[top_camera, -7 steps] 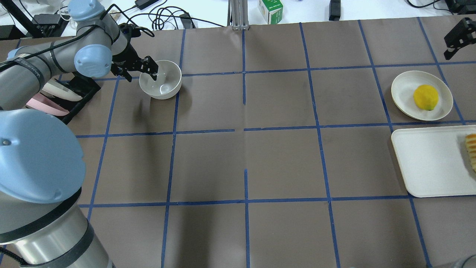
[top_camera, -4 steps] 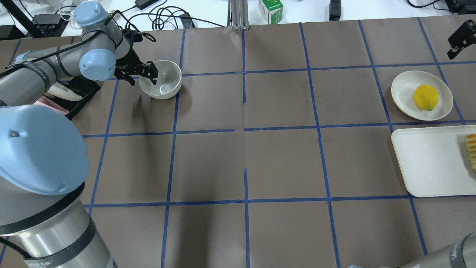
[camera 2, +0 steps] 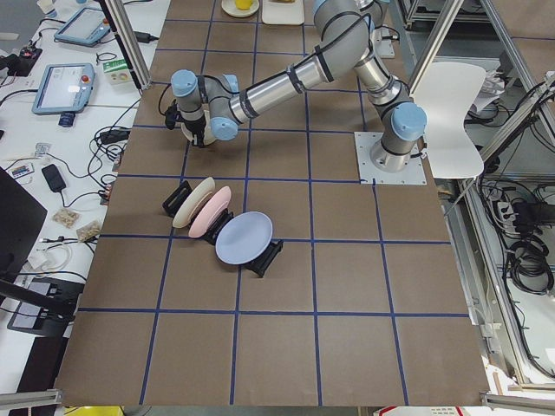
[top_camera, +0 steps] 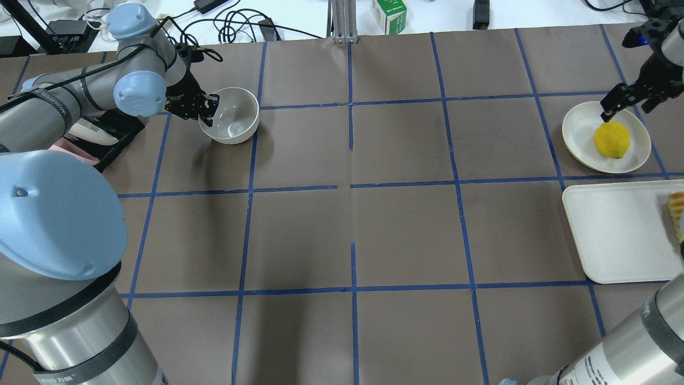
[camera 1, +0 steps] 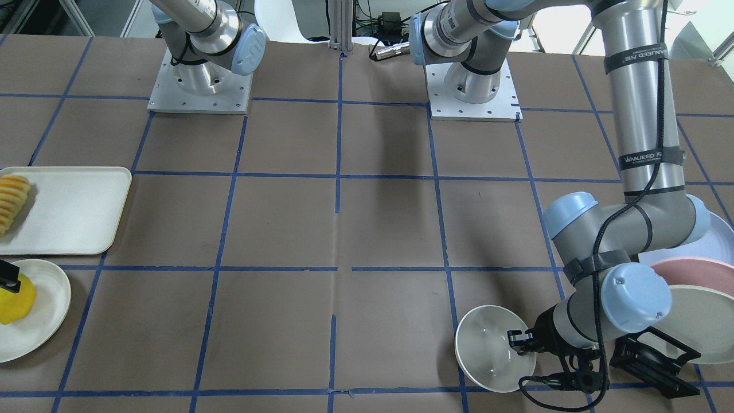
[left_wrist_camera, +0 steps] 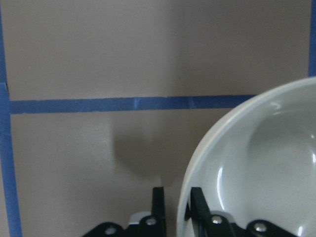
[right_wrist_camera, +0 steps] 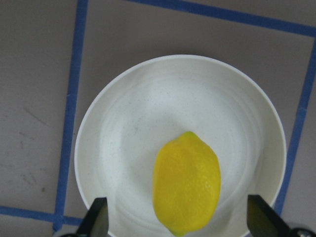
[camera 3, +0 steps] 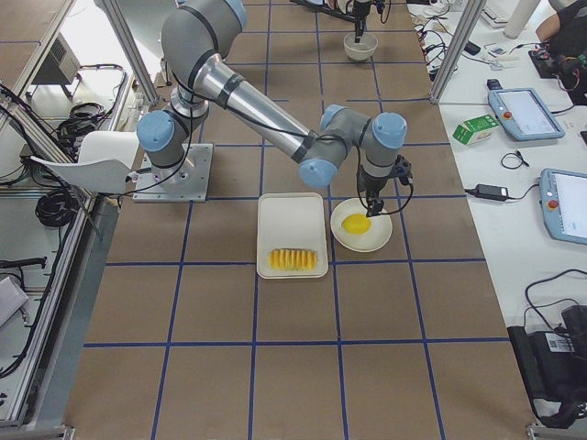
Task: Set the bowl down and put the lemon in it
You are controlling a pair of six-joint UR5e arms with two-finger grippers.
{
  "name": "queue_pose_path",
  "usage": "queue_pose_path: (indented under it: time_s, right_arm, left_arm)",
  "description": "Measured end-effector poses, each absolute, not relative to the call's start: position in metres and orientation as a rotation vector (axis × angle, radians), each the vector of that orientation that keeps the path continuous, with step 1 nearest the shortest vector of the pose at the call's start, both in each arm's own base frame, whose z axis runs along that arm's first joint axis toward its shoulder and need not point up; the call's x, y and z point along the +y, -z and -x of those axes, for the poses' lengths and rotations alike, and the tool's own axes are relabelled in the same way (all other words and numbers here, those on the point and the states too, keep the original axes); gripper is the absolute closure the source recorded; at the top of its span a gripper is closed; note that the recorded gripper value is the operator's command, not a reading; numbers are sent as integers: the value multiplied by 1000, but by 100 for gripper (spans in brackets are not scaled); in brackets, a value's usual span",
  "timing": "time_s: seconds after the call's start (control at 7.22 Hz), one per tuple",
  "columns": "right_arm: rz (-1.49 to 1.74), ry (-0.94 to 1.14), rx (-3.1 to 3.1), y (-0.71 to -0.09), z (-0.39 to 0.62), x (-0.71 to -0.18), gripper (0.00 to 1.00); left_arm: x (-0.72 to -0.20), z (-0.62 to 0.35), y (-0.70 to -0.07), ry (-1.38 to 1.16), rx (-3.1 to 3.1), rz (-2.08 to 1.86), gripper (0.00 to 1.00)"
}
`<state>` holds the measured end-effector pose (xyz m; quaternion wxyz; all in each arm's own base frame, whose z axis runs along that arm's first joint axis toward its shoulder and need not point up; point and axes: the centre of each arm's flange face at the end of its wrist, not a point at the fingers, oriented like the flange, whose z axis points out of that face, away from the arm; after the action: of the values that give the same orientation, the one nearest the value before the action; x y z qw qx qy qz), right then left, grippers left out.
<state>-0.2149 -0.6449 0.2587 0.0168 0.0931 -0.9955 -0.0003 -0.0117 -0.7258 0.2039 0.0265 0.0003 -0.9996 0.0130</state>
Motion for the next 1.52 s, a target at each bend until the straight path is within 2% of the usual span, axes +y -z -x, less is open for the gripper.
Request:
queue_pose_path:
  time_s: [0.14,0.28,0.42,0.55,0.83,1.11,1.52]
  right_arm:
    - [-305,18,-3101,-233,220,-645,0]
    - [-335,25,-3100,-217,223,-645,13]
    - [-359,27,-3099,-207,225,-646,53]
    - [-366,32,-3101,-201,226,-647,77]
    - [-360,44,-3104,-199,226,-646,88]
    - [-340,51,-3104,-221,230,-644,91]
    - [-247,25,-3100,-360,208,-602,91]
  left_arm:
    - [-726,12,-205,-42,-3088,-16,100]
    - [-725,12,-210,-43,-3086,-26,100]
    - [-725,12,-218,-36,-3084,-31,100]
    - [-723,12,-223,-27,-3084,-33,100]
    - [-720,13,-229,-21,-3086,-37,100]
    - [-718,15,-234,-11,-3083,-36,100]
    - [-687,84,-259,53,-2954,-38,100]
